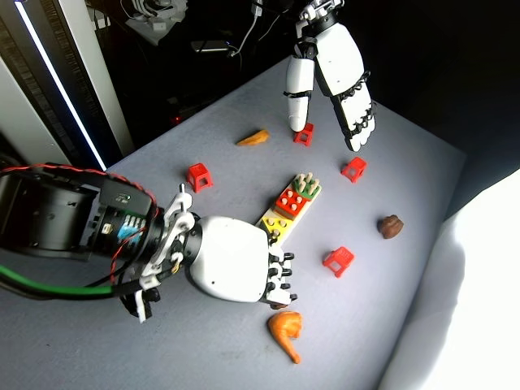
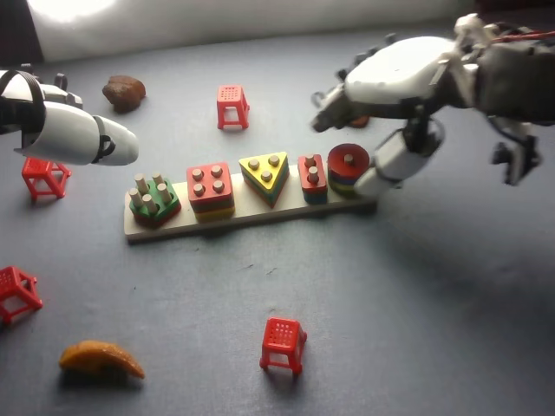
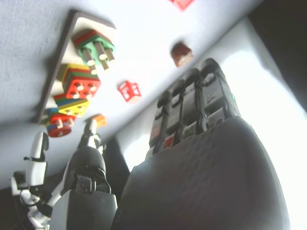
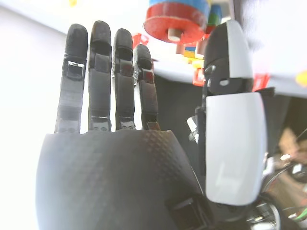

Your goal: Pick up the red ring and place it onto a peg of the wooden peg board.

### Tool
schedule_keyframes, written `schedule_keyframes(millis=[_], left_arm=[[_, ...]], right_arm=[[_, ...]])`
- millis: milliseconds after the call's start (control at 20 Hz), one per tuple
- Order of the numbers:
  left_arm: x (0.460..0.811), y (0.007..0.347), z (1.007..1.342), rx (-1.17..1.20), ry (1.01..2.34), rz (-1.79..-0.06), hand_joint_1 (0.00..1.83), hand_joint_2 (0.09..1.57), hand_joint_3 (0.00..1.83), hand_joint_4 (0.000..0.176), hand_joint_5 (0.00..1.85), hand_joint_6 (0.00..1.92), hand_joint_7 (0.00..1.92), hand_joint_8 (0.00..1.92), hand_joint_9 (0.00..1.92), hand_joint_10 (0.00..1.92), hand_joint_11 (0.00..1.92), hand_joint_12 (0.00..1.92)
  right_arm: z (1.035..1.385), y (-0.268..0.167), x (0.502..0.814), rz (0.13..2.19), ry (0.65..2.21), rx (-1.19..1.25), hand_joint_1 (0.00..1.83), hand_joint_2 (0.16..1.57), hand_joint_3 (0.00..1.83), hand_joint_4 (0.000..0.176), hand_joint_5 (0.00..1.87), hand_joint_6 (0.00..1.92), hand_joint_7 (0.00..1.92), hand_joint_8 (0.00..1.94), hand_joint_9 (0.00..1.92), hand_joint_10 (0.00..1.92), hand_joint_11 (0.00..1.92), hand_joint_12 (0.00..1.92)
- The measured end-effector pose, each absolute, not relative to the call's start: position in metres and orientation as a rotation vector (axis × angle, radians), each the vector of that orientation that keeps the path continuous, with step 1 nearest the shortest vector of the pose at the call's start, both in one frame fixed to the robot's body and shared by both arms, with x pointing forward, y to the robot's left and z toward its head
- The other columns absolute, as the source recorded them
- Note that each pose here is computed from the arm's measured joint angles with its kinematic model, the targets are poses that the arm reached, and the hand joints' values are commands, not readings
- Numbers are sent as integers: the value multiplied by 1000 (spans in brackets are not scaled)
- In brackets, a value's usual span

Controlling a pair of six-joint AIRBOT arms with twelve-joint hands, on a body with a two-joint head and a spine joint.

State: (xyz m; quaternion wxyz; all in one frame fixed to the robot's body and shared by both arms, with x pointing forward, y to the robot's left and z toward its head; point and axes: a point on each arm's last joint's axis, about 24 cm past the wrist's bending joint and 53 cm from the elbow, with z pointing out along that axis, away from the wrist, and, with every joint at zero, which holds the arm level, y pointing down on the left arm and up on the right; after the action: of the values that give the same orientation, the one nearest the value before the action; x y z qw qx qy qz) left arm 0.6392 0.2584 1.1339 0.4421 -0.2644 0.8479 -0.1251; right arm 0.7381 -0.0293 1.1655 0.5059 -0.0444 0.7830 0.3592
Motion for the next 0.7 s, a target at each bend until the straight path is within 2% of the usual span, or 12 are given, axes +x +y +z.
schedule_keyframes(millis=[150,250,300,350,400,450,500,550,600,650,700], left_arm=[[639,257,1134,-654,2106,-314,0,1207,0,0,34,8,9,3,0,0,0,0],[639,257,1134,-653,2104,-314,0,1208,0,0,22,3,0,0,0,0,0,0],[639,256,1135,-652,2103,-319,0,1207,0,0,25,3,0,0,0,0,0,0],[639,256,1135,-654,2103,-321,0,1205,0,0,18,0,0,0,0,0,0,0],[639,256,1135,-654,2103,-318,0,1207,0,0,13,0,0,0,0,0,0,0],[639,257,1135,-654,2103,-317,0,1212,2,0,33,8,3,1,0,0,0,0],[639,256,1135,-654,2103,-318,0,1210,1,0,43,12,7,3,0,0,0,0],[639,257,1135,-655,2103,-317,0,1213,3,0,34,7,1,0,0,0,0,0],[639,258,1135,-656,2102,-316,0,1216,4,0,36,7,5,2,0,0,0,0],[639,258,1136,-658,2100,-318,0,1219,5,0,40,8,10,4,0,0,0,0],[639,259,1136,-659,2098,-318,0,1214,2,0,48,11,19,7,0,0,0,0]], right_arm=[[1178,-66,724,875,1884,-36,844,973,7,0,460,0,574,0,590,0,255,898],[1184,-81,713,870,1880,-27,686,953,0,0,617,15,697,8,710,17,415,814],[1190,-92,702,866,1877,-25,532,980,0,0,759,66,850,72,828,72,421,918],[1194,-103,691,860,1876,-21,508,941,8,0,664,1148,746,1221,726,1194,537,1425],[1197,-109,681,858,1879,-24,368,993,20,0,772,1766,812,1797,821,1776,645,1822],[1198,-116,672,848,1884,-35,306,1036,9,0,1080,1890,1136,1912,1197,1892,1244,1901],[1200,-121,665,842,1887,-39,276,1156,38,0,1350,1915,1441,1935,1526,1915,1648,1917],[1203,-130,656,820,1883,-50,431,1289,28,0,1421,1920,1553,1940,1618,1920,1732,1920],[1206,-137,651,797,1879,-65,579,1352,27,0,1408,1921,1576,1941,1636,1921,1740,1921],[1207,-140,647,774,1874,-90,731,1393,22,0,1388,1921,1581,1941,1644,1921,1751,1921],[1209,-145,644,763,1872,-93,985,1401,8,0,1387,1921,1593,1941,1654,1921,1764,1921]])
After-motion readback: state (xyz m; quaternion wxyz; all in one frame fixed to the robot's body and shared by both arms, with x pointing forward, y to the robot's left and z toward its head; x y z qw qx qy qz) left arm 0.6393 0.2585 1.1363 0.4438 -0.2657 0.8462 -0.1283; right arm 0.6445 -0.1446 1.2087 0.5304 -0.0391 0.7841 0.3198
